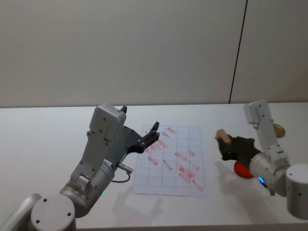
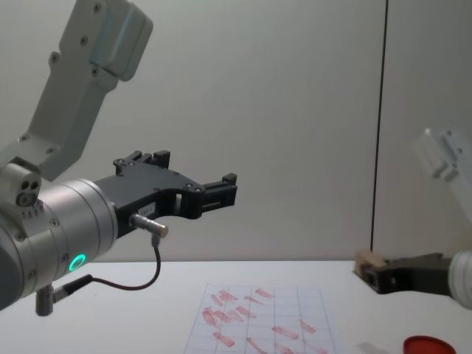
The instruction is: Use the one hand to pick up the stamp and affix it onto the A4 paper.
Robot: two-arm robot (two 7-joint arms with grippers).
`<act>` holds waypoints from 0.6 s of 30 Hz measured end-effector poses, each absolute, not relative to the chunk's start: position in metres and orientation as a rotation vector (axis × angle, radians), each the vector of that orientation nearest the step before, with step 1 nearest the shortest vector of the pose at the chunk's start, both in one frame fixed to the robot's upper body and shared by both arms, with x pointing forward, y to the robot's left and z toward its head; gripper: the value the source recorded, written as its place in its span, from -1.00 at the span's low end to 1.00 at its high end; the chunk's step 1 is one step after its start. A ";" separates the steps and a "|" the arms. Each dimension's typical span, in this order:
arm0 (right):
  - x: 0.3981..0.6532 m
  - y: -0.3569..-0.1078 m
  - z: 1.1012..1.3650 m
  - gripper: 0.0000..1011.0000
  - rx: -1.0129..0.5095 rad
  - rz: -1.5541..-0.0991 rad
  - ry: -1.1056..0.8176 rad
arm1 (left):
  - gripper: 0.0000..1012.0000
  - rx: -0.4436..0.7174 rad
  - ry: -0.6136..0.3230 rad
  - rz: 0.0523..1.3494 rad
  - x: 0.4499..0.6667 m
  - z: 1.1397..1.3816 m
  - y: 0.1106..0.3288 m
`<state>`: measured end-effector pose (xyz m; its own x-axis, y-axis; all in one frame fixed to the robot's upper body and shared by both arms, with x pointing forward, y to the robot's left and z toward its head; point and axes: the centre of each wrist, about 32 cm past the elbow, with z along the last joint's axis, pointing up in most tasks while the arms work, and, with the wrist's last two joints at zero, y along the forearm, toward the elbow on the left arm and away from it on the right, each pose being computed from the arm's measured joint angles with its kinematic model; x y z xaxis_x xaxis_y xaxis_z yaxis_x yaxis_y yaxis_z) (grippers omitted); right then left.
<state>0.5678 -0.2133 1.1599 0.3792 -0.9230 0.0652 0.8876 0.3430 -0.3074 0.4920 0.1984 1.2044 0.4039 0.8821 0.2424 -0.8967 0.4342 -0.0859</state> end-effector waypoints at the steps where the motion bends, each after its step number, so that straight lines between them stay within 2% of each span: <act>1: 0.567 -0.210 1.161 -0.56 -0.313 -1.159 0.125 | 0.96 0.061 -0.268 1.124 0.492 1.204 0.198; 18: 0.563 -0.169 1.149 -0.56 -0.395 -0.927 0.145 | 0.96 0.061 -0.268 1.124 0.492 1.204 0.198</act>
